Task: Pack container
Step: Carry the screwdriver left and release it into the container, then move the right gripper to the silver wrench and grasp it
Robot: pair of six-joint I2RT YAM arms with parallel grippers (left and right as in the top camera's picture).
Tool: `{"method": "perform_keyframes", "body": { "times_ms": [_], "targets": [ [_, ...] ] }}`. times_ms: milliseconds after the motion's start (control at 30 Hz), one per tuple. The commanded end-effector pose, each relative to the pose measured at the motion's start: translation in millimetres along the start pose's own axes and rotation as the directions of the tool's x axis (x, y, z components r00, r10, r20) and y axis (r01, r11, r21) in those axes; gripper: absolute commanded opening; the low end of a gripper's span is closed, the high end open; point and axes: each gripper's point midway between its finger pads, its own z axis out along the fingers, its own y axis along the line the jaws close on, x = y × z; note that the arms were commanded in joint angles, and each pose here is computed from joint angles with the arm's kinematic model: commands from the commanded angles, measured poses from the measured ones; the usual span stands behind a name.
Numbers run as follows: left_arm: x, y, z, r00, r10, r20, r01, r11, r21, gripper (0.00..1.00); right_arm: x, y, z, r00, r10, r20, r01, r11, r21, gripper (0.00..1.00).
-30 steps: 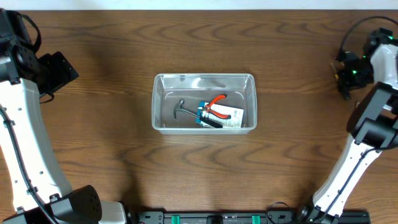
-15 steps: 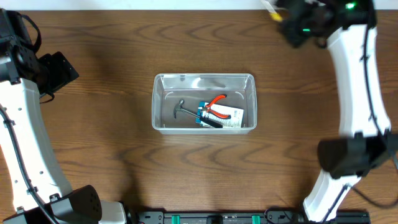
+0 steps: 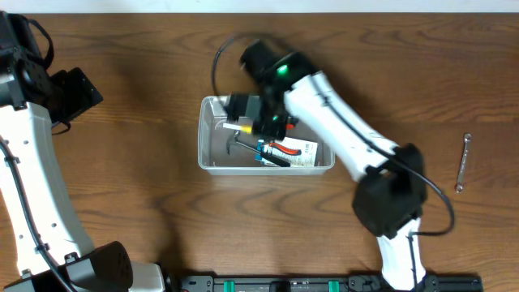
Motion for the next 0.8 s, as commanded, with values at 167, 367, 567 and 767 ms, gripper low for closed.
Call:
{"method": "perform_keyframes", "body": {
  "times_ms": [167,367,567,767],
  "targets": [
    [2,0,-1,1.000,0.015,-0.006,-0.015,1.000,0.004,0.98,21,-12,42,0.996,0.021,-0.087,-0.022,1.000,-0.003,0.30],
    [2,0,-1,1.000,0.015,-0.006,-0.015,1.000,0.004,0.98,11,-27,20,0.995,0.094,-0.039,-0.092,0.994,0.060,0.58],
    [2,0,-1,1.000,0.015,-0.005,-0.015,1.000,0.005,0.98,35,-100,-100,0.905,0.409,0.118,-0.418,0.800,0.430,0.59],
    [2,0,-1,1.000,0.015,-0.005,-0.015,1.000,0.005,0.98,138,-139,-216,0.531,0.713,0.458,-0.834,0.346,0.429,0.96]
  ]
}}
